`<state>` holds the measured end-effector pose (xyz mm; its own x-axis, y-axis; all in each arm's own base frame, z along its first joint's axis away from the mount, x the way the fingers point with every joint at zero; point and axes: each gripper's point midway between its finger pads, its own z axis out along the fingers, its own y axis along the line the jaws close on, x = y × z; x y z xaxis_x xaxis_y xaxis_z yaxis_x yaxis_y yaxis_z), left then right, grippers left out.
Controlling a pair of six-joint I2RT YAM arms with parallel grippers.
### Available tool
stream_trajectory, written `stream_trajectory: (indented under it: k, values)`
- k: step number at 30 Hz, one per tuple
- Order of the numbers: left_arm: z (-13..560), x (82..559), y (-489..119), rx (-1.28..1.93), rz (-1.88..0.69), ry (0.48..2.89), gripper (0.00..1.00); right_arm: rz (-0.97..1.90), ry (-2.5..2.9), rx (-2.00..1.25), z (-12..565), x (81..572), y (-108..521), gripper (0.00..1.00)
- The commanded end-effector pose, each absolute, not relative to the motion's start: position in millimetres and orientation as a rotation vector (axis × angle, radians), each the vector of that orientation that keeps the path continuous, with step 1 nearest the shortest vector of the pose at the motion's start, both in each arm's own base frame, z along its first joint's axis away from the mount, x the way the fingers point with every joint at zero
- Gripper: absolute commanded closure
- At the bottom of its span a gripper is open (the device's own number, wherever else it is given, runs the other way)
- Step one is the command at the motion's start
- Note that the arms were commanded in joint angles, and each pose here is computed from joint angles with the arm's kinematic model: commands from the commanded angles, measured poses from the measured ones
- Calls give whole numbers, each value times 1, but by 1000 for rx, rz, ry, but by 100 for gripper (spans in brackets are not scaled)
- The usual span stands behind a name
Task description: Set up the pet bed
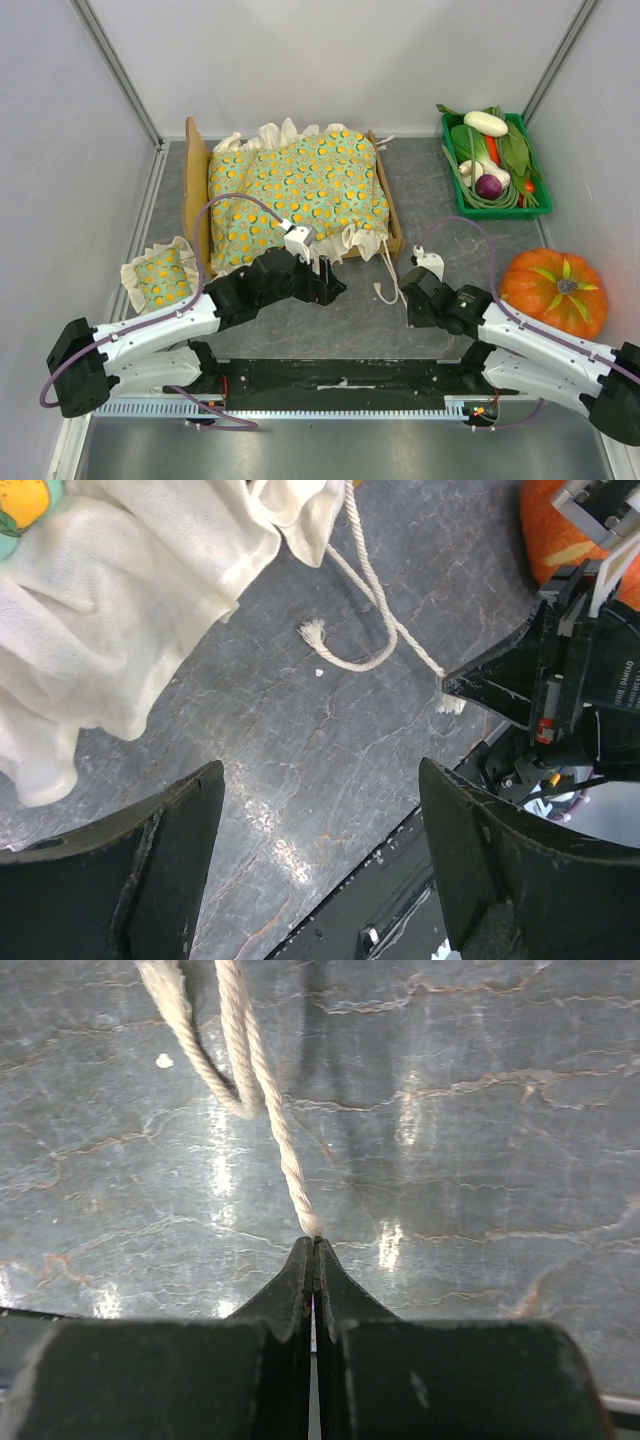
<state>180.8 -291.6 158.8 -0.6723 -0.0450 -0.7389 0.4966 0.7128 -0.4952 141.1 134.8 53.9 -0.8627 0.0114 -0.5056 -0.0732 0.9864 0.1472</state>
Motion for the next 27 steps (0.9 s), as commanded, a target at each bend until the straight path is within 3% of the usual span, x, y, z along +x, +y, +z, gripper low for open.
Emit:
stream_trajectory:
  k: [1,11,15,18,22,27]
  values:
    - [185,180,-310,341,-1006,2104,16,37,2600,5,64,144,119,100]
    - [185,182,-316,379,-986,2132,16,-261,2646,-166,60,133,115,100]
    - [185,179,-321,405,-1013,2137,18,-256,2653,-194,58,132,118,100]
    - [183,176,-323,420,-1026,2146,18,-220,2620,-145,67,135,118,100]
    - [181,171,-331,346,-1122,2161,19,55,2521,-92,90,145,142,100]
    - [176,161,-364,146,-1397,2146,21,316,2394,12,103,148,153,100]
